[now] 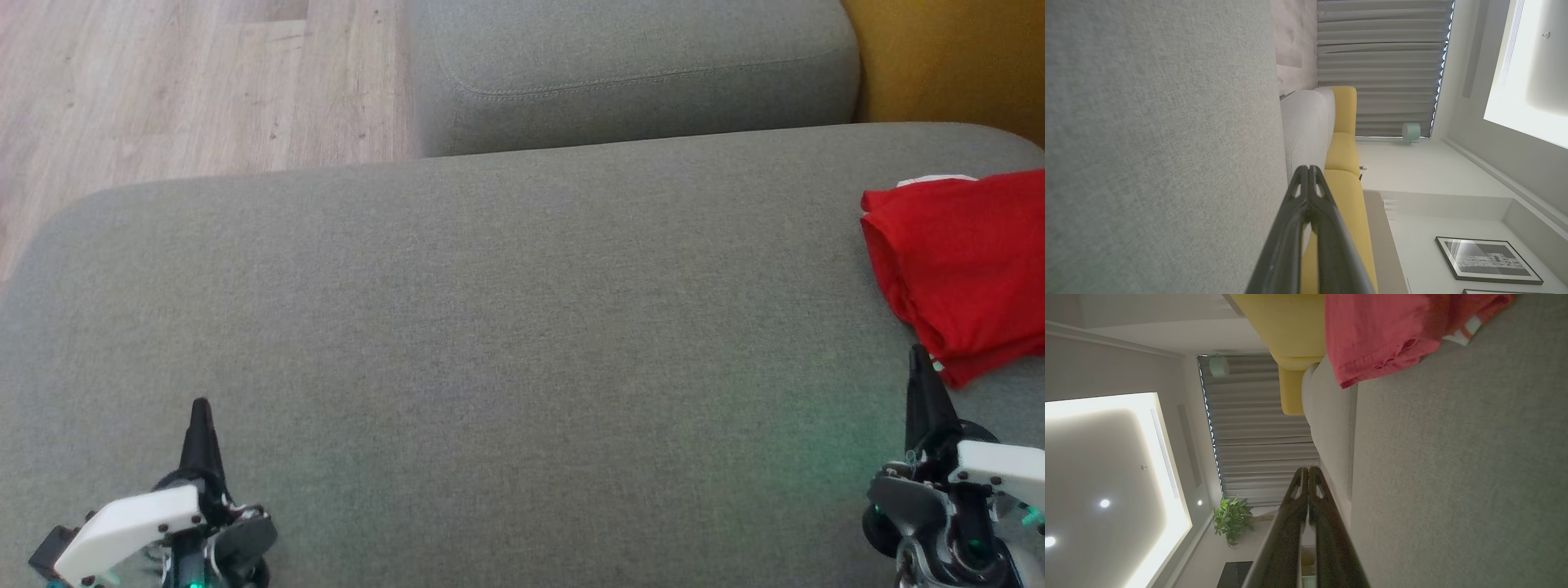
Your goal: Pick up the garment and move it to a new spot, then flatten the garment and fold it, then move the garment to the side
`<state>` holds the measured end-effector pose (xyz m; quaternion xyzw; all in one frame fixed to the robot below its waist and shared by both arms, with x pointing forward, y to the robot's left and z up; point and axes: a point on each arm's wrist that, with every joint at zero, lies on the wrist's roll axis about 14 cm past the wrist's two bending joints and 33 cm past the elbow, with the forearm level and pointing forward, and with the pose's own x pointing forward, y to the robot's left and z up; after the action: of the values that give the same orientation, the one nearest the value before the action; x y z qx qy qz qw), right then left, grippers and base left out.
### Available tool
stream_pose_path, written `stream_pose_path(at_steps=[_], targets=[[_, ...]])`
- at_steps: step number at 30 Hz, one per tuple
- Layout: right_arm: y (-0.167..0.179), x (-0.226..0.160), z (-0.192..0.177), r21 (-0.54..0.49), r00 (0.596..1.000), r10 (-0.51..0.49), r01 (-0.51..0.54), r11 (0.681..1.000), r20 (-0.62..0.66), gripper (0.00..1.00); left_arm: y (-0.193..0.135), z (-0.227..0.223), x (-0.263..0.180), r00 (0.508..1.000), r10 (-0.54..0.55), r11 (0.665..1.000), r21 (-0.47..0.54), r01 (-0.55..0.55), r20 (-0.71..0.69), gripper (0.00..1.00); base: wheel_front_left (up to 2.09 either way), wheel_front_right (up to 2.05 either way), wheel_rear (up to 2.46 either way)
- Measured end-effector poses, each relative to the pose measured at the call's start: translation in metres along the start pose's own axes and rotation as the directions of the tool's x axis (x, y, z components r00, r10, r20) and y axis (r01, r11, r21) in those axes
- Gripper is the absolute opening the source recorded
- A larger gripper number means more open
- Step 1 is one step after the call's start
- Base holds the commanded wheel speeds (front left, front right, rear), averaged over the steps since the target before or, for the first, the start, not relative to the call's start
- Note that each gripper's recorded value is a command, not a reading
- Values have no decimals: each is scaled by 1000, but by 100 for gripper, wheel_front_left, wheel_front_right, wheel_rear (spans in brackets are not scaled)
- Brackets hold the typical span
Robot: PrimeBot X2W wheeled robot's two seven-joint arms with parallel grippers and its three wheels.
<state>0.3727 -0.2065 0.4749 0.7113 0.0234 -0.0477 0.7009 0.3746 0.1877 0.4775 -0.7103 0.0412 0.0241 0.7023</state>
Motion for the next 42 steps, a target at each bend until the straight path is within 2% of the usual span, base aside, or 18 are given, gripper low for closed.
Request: stream_pose_path(at_steps=[42], targets=[[0,0,1,1,1000,0,0,1000,-2,0,0,1,0,1000,-1,1000,-6,1,0,0,0,0,0]])
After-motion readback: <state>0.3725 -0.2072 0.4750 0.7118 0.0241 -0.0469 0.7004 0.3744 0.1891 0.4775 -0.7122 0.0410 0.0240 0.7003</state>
